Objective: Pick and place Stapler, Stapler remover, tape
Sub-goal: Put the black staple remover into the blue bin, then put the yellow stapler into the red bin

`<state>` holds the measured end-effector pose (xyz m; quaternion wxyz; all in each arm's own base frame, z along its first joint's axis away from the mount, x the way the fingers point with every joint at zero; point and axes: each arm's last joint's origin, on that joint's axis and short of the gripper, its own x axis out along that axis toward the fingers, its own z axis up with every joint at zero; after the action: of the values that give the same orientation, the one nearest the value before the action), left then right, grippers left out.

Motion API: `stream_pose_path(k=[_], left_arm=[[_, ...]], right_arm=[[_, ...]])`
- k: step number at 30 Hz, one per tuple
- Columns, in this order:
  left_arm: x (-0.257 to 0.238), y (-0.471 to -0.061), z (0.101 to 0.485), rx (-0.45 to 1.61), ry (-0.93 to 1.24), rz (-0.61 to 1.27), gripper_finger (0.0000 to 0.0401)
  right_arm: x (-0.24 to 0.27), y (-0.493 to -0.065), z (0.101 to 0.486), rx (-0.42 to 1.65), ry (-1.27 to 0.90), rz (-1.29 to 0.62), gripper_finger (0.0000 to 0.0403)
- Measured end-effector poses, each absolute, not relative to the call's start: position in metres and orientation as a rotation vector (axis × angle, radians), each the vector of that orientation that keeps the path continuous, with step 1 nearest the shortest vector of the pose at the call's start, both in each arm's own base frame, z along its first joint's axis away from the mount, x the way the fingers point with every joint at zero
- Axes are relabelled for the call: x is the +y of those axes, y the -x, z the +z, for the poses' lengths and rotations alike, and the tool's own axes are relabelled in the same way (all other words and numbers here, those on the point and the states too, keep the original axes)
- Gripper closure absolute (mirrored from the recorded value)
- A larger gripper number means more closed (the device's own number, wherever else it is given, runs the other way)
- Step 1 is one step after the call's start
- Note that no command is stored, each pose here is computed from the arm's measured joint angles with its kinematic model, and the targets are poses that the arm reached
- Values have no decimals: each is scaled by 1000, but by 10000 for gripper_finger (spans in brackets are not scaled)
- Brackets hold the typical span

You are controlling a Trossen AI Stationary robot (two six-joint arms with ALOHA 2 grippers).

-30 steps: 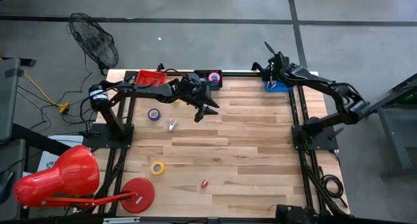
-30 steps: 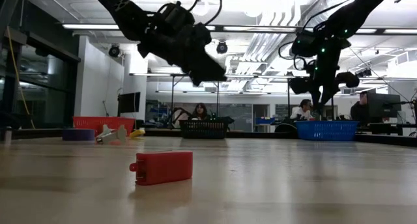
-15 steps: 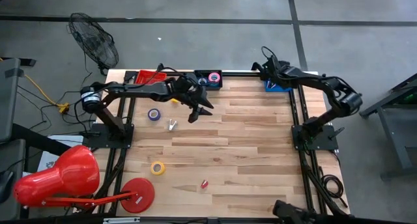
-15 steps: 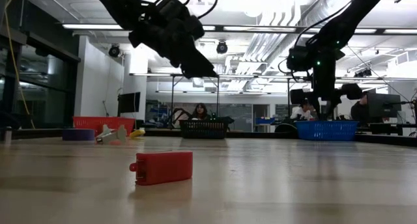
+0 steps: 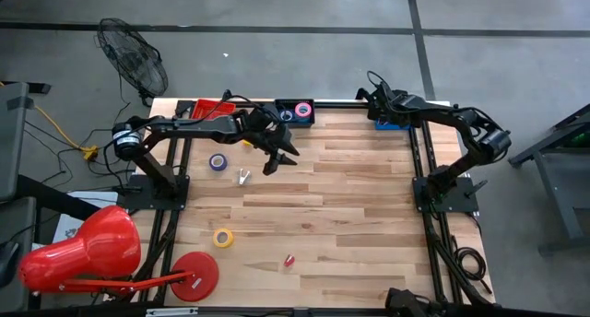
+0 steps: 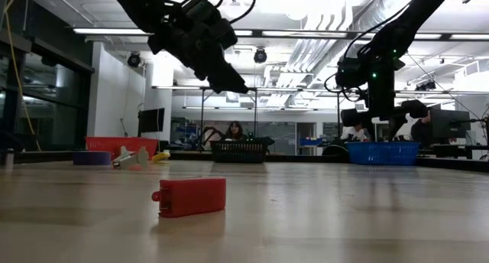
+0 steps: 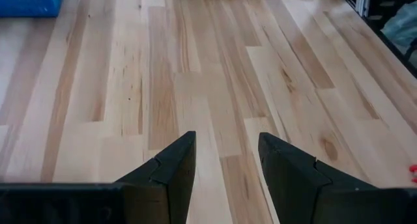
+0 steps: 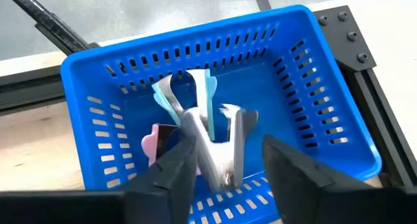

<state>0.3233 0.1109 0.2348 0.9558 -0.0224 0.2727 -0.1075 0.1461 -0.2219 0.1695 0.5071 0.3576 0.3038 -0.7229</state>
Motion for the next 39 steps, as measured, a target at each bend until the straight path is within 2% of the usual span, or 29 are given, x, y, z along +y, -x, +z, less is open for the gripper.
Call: stream_pose_path(k=[6,11,16,20,24,31,39], left_arm=[[110,-321,232,593,60,-208,236],[109,-312,237,655,57,-141,236],[106,-291,251,759,30,15,236],[103,-272,257,879,50,181,236],[101,-256,261,972,62,313,236],[98,-242,258,1093,96,408,236],[102,-240,258,1115,40,542,236]], right_arm=[[-222,-147,169,738,-877,-1726,176],[-222,-149,170,771,-911,-1601,145],[-221,-158,178,771,-872,-1407,140],[-216,-163,193,720,-801,-1334,139],[-209,-160,211,679,-696,-1342,139],[-197,-150,244,561,-613,-1330,139],[-178,-136,275,452,-538,-1253,139]])
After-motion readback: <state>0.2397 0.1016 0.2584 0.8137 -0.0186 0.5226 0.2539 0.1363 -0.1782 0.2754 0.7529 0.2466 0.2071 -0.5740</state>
